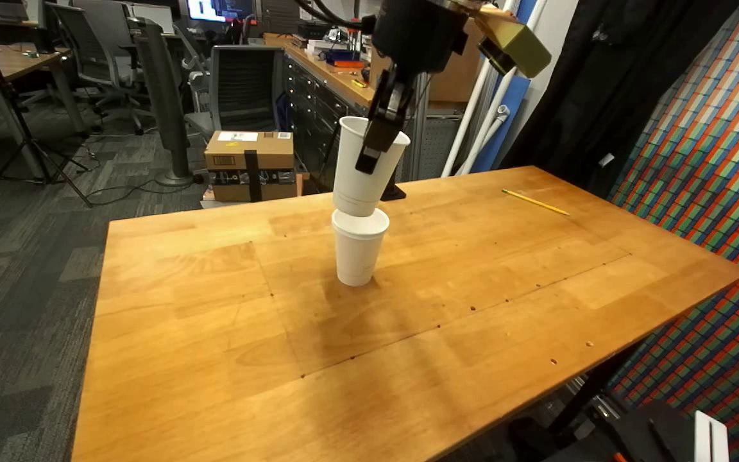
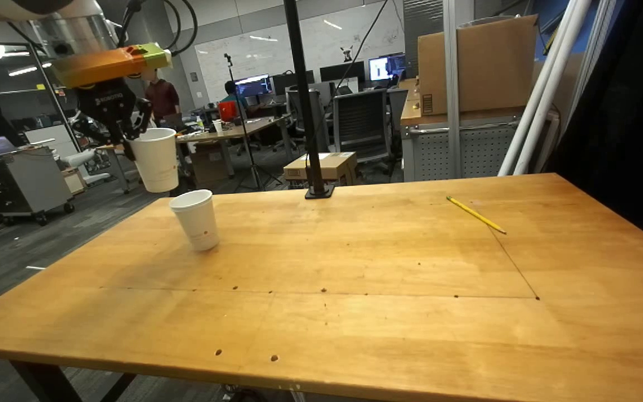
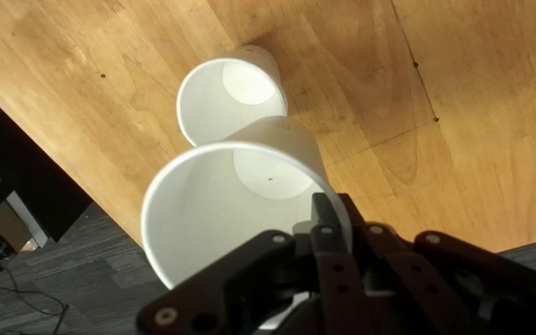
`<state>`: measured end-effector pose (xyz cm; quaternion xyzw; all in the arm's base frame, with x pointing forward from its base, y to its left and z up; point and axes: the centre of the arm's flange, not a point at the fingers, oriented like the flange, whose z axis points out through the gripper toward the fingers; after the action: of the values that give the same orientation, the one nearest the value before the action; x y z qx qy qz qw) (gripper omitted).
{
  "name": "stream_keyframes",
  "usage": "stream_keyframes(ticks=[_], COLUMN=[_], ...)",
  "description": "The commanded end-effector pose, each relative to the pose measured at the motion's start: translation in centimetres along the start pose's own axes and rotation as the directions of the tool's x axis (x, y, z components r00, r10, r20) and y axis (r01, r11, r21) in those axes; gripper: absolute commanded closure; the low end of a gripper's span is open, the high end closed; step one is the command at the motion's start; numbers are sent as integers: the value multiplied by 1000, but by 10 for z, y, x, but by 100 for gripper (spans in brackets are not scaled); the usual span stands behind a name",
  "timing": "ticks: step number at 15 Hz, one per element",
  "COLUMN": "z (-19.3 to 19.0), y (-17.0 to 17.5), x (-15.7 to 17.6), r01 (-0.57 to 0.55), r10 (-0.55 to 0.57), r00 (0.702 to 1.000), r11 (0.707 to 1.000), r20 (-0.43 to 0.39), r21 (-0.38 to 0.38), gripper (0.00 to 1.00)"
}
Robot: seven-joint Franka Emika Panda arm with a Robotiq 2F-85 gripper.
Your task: Stack the cups
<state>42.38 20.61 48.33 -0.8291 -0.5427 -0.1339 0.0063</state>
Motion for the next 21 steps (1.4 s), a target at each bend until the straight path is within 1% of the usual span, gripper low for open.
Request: stream_keyframes(ticks=[1,8,11,17,21], z=[4,15,18,21,29], y=[16,20,27,64,65], x=[6,-2,-9,-30,-35], r01=[25,124,165,161,167], r10=[-25,-124,-165,-161,-167], r00=[999,992,986,987,986], r11=[1000,992,986,987,986], r20=[-29,-25,-19,-8,1], r21=[4,17,14,11,24], gripper=[100,100,100,100,100])
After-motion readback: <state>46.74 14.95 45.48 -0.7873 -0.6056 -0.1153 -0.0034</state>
